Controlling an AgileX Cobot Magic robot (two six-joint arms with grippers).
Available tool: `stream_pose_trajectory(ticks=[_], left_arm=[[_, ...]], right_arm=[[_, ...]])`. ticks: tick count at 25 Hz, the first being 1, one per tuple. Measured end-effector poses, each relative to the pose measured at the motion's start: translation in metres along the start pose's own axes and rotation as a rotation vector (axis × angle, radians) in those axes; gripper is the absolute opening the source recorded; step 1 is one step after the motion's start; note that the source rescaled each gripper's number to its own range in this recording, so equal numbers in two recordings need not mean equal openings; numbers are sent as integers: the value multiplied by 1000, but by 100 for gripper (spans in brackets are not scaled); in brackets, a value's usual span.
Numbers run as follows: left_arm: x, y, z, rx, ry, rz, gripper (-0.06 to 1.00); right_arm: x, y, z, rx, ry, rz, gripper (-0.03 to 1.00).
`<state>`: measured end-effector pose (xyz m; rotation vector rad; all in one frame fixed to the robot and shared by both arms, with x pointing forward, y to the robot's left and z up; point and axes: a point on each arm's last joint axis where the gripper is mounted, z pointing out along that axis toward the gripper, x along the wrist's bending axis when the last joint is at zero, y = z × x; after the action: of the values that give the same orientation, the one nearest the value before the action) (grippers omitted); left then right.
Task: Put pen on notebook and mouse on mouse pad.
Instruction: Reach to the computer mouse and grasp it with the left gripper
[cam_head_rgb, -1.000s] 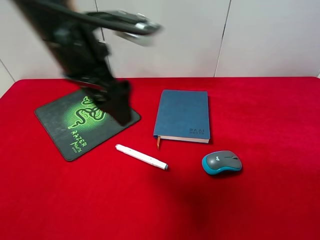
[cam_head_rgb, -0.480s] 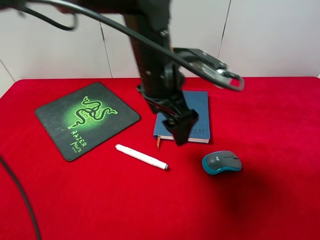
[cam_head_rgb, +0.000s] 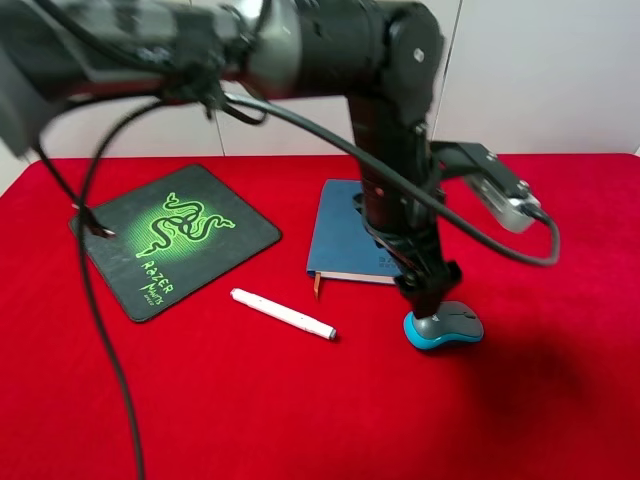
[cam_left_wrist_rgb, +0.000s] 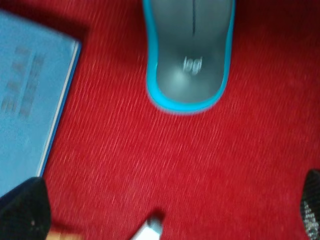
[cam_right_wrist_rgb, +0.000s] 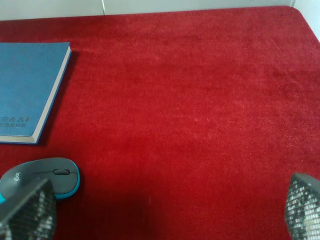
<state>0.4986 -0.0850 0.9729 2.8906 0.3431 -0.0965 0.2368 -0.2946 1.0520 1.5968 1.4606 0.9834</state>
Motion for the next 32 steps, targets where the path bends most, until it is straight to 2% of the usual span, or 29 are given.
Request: stream_pose_trajectory(ticks=[8,17,32], left_arm=[[-9,13,38,1,-5,67,100],[-11,22,71,-58,26,134,100],[-8,22,105,-78,7,135,100]], right_arm=[[0,0,0,0,3,2,100],[1,0,0,0,6,4,100],[1,0,0,0,7,4,100]])
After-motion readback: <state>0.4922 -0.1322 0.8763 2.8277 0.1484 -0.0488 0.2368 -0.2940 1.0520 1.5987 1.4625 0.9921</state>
